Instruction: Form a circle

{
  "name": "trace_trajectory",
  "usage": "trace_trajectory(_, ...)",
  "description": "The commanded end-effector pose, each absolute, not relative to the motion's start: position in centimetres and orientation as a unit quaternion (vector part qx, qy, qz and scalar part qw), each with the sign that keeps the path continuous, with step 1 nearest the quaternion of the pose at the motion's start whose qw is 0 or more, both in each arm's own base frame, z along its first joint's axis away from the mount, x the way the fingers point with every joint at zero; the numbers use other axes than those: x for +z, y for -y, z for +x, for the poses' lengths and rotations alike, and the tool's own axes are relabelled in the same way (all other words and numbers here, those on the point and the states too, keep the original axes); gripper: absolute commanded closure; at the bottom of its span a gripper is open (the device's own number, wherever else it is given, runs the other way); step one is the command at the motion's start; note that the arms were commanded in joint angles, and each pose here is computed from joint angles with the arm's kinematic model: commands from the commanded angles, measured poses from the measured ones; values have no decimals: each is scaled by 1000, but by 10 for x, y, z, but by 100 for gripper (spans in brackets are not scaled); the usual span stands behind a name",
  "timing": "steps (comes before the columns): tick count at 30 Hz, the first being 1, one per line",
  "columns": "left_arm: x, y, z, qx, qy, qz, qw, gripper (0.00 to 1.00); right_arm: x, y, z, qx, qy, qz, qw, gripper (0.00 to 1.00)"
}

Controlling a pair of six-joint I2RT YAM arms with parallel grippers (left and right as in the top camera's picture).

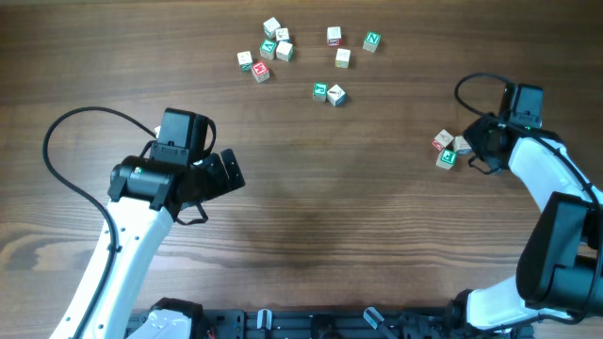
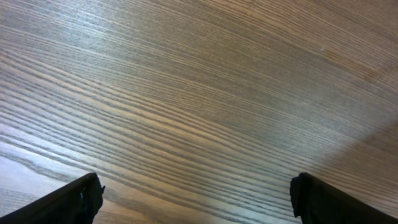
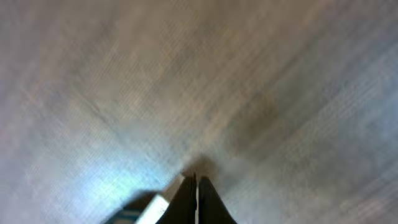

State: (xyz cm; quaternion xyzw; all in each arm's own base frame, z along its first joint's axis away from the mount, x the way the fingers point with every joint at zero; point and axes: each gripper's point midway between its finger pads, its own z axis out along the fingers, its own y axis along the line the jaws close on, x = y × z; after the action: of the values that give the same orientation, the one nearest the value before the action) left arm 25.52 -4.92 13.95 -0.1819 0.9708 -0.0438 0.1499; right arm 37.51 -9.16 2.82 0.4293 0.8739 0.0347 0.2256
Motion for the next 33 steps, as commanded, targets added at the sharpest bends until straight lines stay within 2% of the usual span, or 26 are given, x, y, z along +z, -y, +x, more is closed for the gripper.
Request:
trace_trajectory(1,139,48,255,-45,-971,-183,150,0,26,101,378,13,-881,410,237,96)
trace_trajectory(8,139,48,255,-45,-971,-183,150,0,24,89,400,52,-898,351,260,96)
trace_trajectory(33,139,48,255,-45,-971,-183,150,0,18,75,396,83,-906,341,237,96)
